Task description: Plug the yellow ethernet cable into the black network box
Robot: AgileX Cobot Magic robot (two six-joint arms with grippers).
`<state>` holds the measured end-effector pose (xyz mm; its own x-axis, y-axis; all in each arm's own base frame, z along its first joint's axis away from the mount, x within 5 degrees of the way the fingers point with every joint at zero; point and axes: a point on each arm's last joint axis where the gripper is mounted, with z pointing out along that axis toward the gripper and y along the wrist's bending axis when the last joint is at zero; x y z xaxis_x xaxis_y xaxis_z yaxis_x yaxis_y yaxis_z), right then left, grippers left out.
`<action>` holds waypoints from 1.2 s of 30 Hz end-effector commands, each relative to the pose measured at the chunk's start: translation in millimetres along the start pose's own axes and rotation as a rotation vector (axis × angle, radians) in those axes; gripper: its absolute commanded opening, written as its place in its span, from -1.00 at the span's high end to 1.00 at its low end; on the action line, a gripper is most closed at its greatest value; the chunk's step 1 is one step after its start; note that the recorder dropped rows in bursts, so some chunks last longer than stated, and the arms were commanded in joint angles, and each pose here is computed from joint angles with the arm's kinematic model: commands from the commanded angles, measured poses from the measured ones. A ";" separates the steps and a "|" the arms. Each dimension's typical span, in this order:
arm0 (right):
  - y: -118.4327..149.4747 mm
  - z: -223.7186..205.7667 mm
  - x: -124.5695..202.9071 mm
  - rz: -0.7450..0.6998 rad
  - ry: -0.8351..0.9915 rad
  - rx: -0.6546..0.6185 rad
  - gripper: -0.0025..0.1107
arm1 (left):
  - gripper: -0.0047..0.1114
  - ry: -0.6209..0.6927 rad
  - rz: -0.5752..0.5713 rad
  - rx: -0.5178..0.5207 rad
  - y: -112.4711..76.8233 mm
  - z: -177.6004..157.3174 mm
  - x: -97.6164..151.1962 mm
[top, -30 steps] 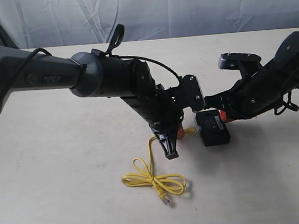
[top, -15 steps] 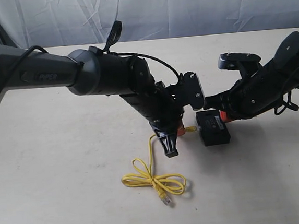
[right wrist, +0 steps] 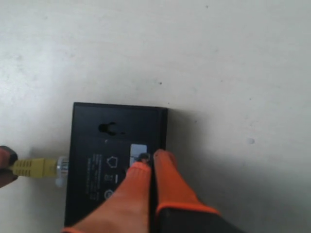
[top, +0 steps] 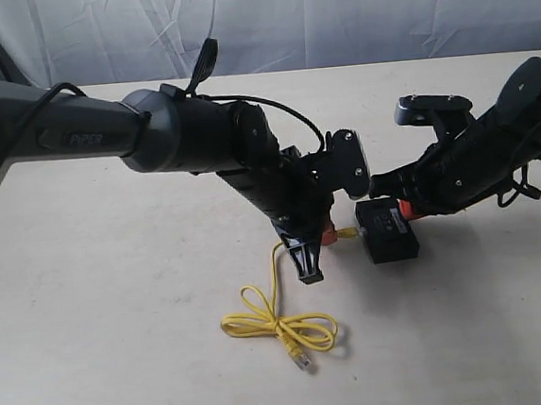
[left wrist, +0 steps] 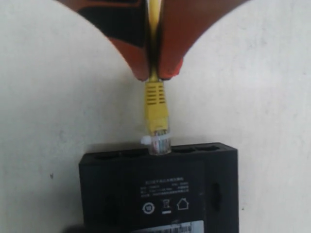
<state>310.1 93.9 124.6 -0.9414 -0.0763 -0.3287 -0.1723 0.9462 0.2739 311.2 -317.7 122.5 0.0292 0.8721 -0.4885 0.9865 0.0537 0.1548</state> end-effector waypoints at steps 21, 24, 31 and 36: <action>-16.9 -25.8 -5.4 0.022 -0.031 0.019 0.96 | 0.92 -0.043 -0.036 -0.036 2.8 -3.2 -6.9; -19.7 -25.9 -5.9 0.013 -0.037 0.049 0.96 | 0.92 -0.043 -0.036 -0.036 2.8 -3.2 -6.9; -26.1 -11.5 -0.6 0.023 0.018 0.076 0.96 | 0.92 -0.038 -0.026 -0.037 2.9 -3.2 -6.5; -28.9 -0.9 2.8 0.048 0.048 0.074 0.96 | 0.92 -0.021 0.011 -0.044 3.4 -3.2 -4.9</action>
<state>311.1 67.4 120.4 -0.9594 -0.0587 -0.2759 -0.1224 0.9679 0.2195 313.3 -319.2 123.6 0.0261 0.8643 -0.5023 0.9815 0.0733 0.1770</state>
